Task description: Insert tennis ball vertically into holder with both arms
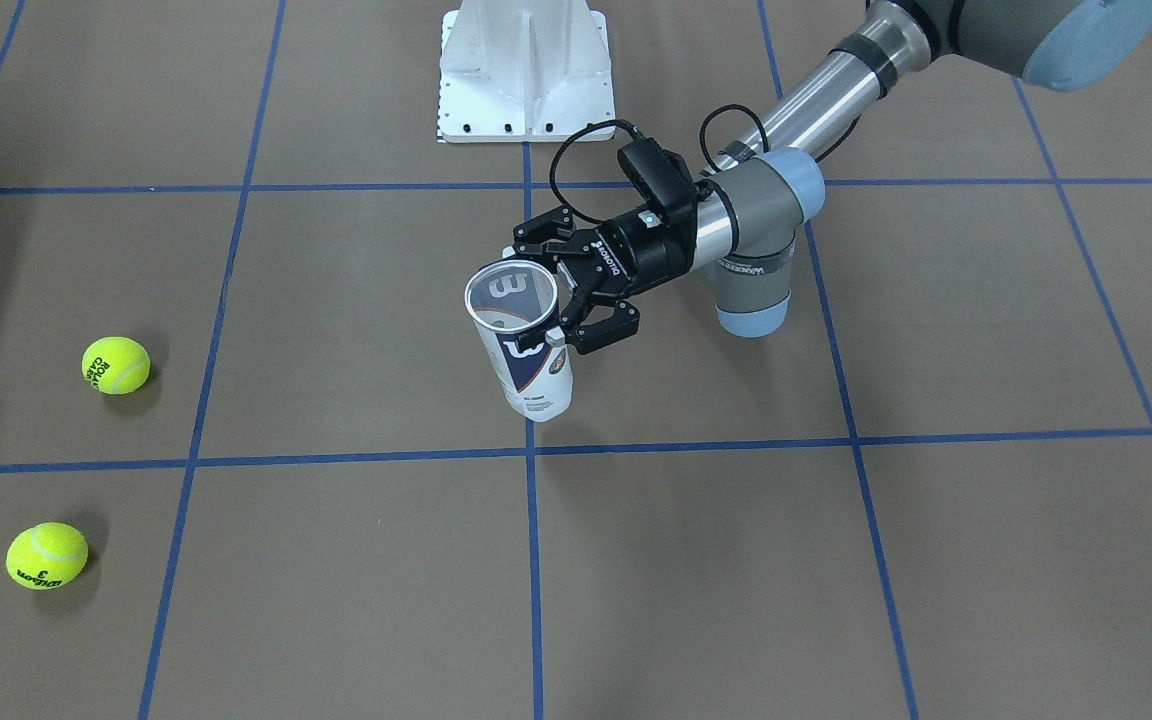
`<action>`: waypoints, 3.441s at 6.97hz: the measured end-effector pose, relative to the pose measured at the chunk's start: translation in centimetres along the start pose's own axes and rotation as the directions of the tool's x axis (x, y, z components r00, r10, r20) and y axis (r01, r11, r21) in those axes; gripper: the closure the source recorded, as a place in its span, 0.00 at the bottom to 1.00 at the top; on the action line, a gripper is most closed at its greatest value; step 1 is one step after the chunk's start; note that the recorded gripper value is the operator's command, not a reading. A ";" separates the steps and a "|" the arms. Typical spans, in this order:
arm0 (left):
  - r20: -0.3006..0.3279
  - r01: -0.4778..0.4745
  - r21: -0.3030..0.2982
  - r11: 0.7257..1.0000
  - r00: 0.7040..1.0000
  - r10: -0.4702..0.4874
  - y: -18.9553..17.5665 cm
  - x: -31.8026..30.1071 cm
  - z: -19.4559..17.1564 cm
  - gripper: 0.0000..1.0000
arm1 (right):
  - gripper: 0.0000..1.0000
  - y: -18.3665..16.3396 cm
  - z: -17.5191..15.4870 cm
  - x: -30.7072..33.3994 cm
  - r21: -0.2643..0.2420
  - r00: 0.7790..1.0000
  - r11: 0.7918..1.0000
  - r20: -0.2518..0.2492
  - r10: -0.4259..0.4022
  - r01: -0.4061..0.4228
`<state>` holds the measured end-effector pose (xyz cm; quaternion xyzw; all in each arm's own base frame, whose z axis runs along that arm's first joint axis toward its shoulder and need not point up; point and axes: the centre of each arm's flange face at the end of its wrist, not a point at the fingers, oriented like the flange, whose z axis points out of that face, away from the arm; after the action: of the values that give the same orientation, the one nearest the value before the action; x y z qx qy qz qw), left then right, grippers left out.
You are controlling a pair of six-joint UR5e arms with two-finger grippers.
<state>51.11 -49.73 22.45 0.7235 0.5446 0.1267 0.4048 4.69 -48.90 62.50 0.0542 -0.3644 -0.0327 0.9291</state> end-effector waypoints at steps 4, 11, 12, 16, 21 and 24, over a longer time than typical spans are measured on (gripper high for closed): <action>0.038 0.164 -0.014 0.986 0.986 -0.164 2.7 2.7 0.2 0.23 | 0.00 -0.3 -0.2 -0.2 0.005 1.000 1.000 -0.001 -0.003 0.003; 0.140 0.162 0.003 0.987 0.977 -0.160 3.7 2.7 -0.2 0.15 | 0.00 -0.7 -0.4 -0.4 0.010 1.000 1.000 0.000 -0.002 0.002; 0.142 0.152 -0.004 0.988 0.978 -0.149 4.0 2.5 -0.6 0.15 | 0.01 -0.8 -0.4 -0.4 0.011 1.000 1.000 0.000 -0.002 0.002; 0.144 0.095 -0.037 0.995 0.985 -0.089 4.8 2.4 -1.1 0.15 | 0.01 -1.0 -0.4 -0.4 0.011 1.000 1.000 0.000 -0.002 0.002; 0.146 0.096 -0.047 0.994 0.985 -0.088 5.1 2.7 -1.1 0.15 | 0.01 -1.5 -0.3 -3.4 0.011 1.000 1.000 0.029 -0.005 0.005; 0.148 0.094 -0.054 0.994 0.985 -0.086 5.1 2.7 -1.0 0.15 | 0.01 -2.3 2.8 -11.9 0.060 0.993 0.993 0.078 0.093 -0.098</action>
<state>55.02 -47.30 26.08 0.6929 0.5418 0.0716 0.4704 -5.99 -50.24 56.26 0.0648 -0.4019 0.0215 0.9132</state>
